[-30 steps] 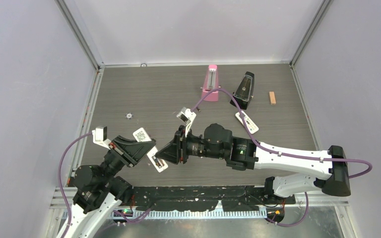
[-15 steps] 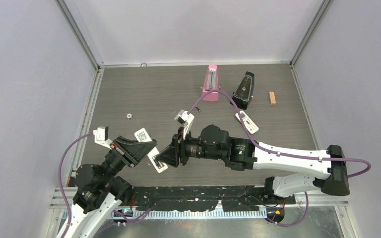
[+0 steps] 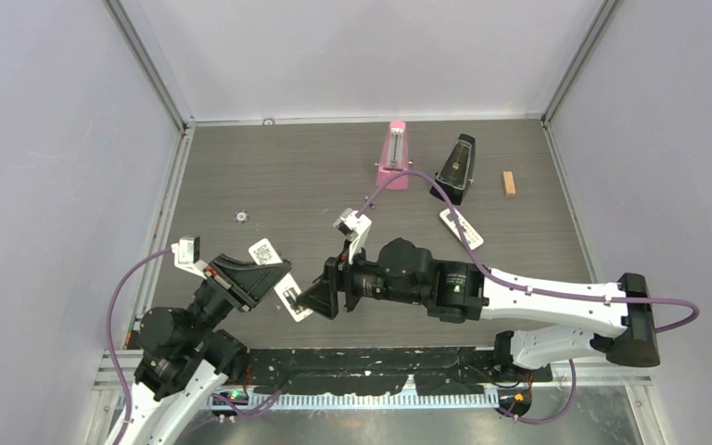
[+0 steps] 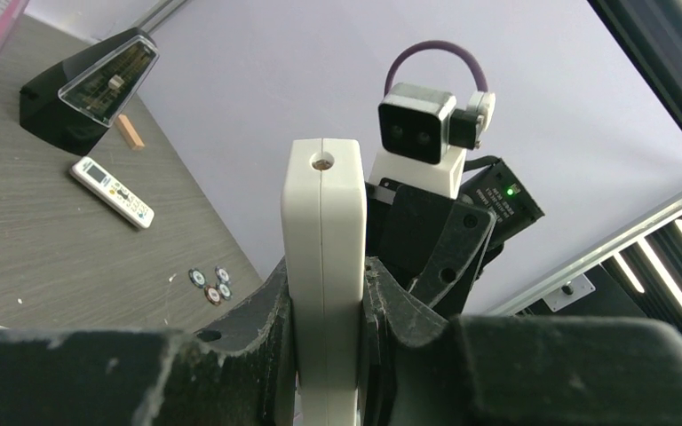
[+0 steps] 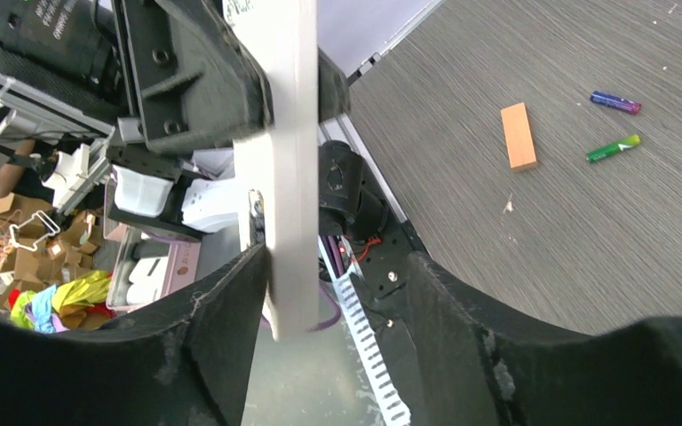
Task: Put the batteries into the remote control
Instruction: Load the battery into the remote control.
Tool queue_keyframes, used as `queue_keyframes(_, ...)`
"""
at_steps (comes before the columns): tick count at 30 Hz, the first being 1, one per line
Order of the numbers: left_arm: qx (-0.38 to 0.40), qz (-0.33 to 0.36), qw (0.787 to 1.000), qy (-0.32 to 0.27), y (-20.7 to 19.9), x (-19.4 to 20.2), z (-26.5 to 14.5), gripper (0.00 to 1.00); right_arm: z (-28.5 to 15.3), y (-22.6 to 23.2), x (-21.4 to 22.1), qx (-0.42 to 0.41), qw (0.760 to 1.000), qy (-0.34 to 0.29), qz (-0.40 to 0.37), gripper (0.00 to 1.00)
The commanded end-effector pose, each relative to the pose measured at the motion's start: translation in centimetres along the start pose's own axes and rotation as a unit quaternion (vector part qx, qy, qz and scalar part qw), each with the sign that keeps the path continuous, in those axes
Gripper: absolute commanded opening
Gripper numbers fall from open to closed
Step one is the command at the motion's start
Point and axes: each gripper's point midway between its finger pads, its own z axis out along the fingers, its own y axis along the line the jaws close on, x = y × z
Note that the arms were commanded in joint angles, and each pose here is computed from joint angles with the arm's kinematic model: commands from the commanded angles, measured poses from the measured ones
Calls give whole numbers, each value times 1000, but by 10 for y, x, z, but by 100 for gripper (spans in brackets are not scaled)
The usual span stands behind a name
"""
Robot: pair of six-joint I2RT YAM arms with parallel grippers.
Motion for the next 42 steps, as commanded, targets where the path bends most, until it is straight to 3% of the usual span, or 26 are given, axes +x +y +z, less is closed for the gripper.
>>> queue_keyframes(1, 74, 27, 996, -50, -47, -22, -23, 0, -22, 16, -19, -28, 999, -39, 11, 68)
queue_keyframes(14, 74, 26, 996, -49, -46, -20, -24, 0, -5, 32, 0, -85, 996, 1, 3, 70)
queue_keyframes(22, 74, 26, 996, -49, -46, -20, -25, 0, 3, 33, 4, -83, 996, 11, 17, 32)
queue_keyframes(28, 74, 26, 996, -48, -45, -20, -24, 0, 4, 33, 6, -85, 996, 12, 20, 22)
queue_keyframes(31, 73, 26, 996, -47, -44, -19, -24, 0, 4, 34, 4, -88, 996, 9, 24, 27)
queue_keyframes(35, 72, 28, 996, -47, -43, -19, -25, 0, 0, 40, -4, -98, 995, -5, 31, 59)
queue_keyframes(37, 71, 30, 996, -48, -42, -18, -26, 0, -3, 42, -6, -101, 994, -10, 33, 66)
queue_keyframes(42, 62, 38, 996, -46, -37, -17, -28, 0, -9, 35, -9, -90, 995, -23, 39, 74)
